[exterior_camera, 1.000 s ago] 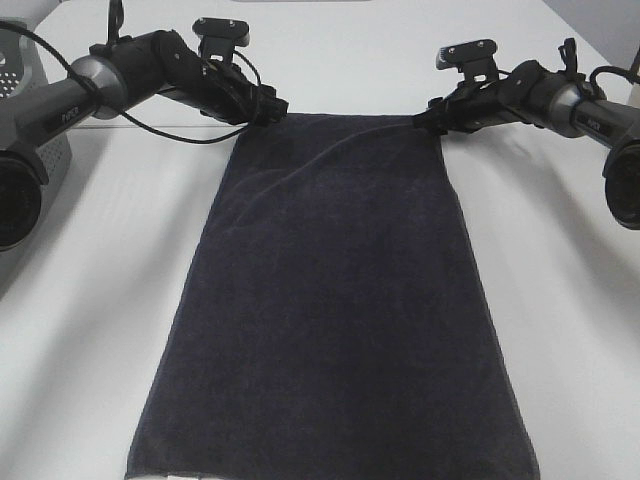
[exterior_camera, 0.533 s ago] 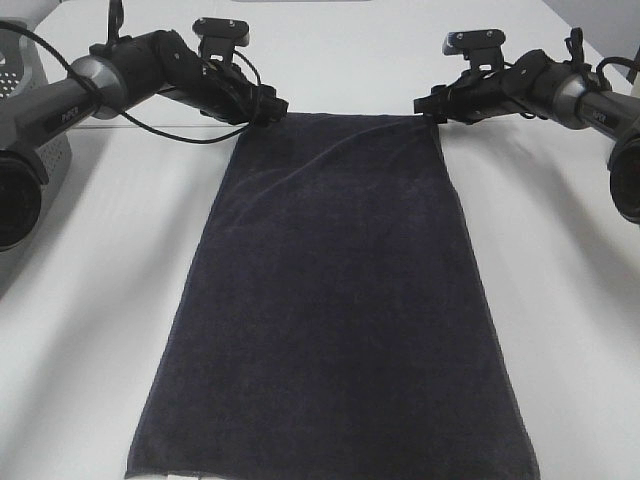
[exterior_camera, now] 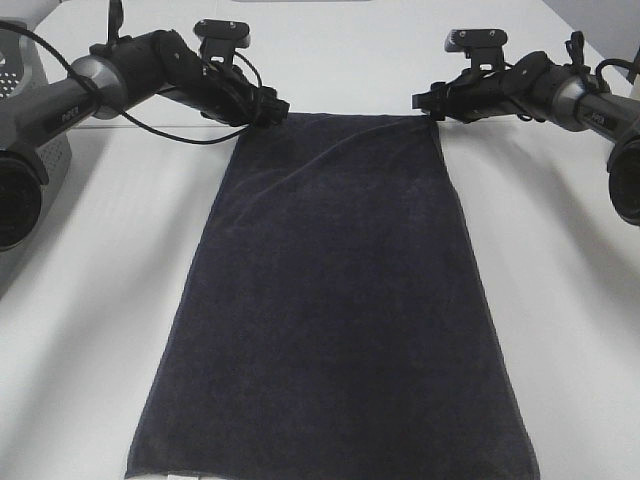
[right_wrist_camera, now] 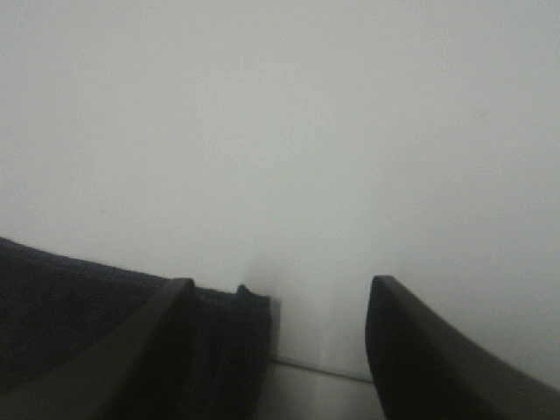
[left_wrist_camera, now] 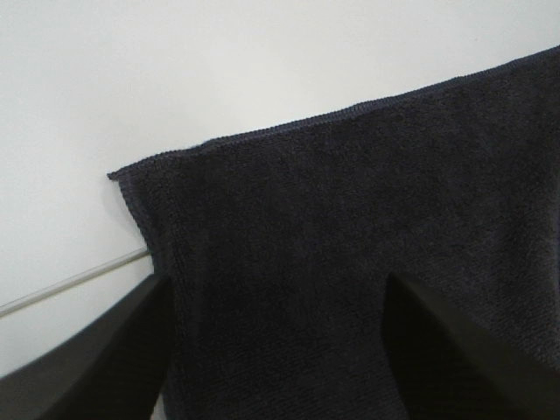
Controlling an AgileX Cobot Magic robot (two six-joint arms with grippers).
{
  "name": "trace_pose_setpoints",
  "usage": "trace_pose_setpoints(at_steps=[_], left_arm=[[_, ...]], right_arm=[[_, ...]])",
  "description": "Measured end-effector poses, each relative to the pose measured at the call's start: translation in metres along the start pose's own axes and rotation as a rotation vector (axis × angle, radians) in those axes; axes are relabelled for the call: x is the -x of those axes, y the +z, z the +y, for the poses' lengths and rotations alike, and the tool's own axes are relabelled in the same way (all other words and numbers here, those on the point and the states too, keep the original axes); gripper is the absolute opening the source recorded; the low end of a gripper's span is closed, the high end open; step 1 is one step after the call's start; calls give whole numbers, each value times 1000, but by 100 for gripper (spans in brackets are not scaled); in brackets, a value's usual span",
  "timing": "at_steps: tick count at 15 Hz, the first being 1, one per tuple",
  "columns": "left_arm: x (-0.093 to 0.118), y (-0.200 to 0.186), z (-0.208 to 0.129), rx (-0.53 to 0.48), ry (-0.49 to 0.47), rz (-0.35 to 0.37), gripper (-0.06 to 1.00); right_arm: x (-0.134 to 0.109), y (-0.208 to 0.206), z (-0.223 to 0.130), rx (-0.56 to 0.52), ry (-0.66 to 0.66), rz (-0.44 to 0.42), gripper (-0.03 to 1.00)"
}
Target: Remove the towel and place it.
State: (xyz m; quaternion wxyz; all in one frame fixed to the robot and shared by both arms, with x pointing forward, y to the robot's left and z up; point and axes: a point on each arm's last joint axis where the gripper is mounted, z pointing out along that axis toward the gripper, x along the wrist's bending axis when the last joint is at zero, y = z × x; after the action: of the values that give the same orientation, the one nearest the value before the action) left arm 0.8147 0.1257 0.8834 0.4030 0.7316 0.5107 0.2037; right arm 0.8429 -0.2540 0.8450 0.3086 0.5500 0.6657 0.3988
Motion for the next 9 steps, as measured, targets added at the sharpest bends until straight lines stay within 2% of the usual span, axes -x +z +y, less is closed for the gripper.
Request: trace_pose_setpoints(at_steps=[3,9], left_arm=[[0,0,0,-4,-1,-2,64],[0,0,0,-3,-2,-2,64]], right_arm=[[1,6,-13,-17,-24,-4,57],[8,6,-15,-20,-63,-22,57]])
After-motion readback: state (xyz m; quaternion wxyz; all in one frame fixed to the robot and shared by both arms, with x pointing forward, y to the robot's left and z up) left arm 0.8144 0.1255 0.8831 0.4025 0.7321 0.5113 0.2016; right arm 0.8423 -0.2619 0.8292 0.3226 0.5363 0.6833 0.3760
